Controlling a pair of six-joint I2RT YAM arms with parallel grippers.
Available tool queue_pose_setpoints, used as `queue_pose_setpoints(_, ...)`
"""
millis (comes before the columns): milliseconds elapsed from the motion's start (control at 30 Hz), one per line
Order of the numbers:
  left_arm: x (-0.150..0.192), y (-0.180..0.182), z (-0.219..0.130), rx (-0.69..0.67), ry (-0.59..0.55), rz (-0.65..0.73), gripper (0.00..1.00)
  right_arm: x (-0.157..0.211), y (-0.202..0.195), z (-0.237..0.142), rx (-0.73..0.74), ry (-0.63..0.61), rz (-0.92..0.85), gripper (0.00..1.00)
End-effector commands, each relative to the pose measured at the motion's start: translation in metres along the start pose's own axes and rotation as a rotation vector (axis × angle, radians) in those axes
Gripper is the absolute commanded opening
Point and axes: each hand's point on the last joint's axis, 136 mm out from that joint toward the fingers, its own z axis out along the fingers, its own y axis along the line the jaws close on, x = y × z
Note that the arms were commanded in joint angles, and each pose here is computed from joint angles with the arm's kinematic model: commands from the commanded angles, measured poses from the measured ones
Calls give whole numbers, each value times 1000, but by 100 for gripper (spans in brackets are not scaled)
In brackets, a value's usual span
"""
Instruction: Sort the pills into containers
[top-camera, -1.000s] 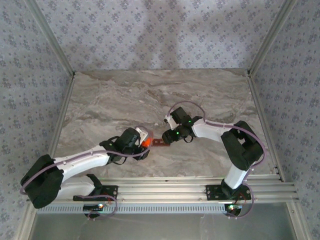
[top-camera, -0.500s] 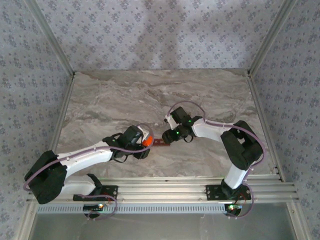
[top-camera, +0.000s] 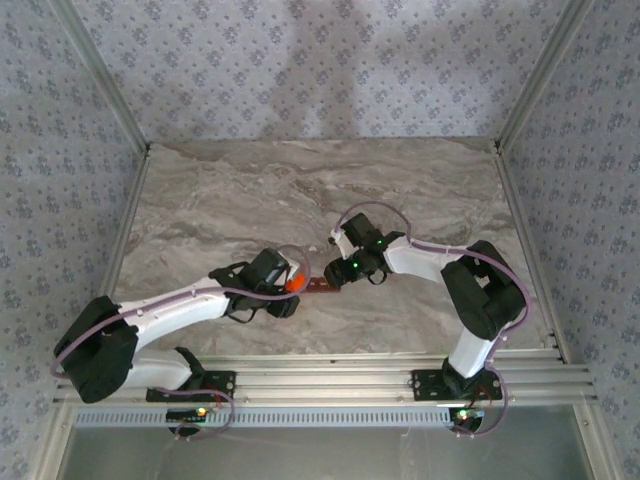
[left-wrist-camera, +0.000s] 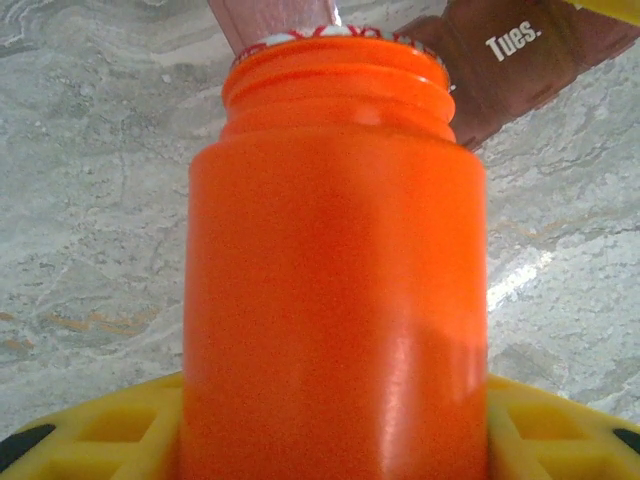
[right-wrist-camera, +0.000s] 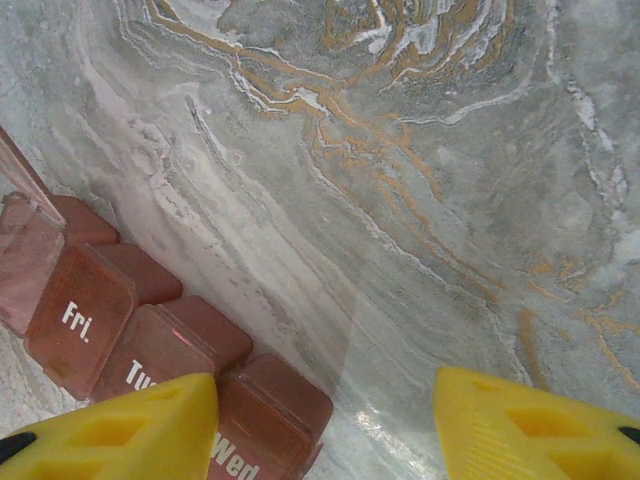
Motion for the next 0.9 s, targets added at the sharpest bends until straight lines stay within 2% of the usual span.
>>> queue_pose_setpoints(0, -4, -6, -5, 12, 18, -3, 0, 11, -11, 5, 39, 55, 20, 60)
queue_pose_setpoints(867, -6, -9, -6, -3, 142, 27, 0, 12, -13, 7, 33, 59, 33, 59)
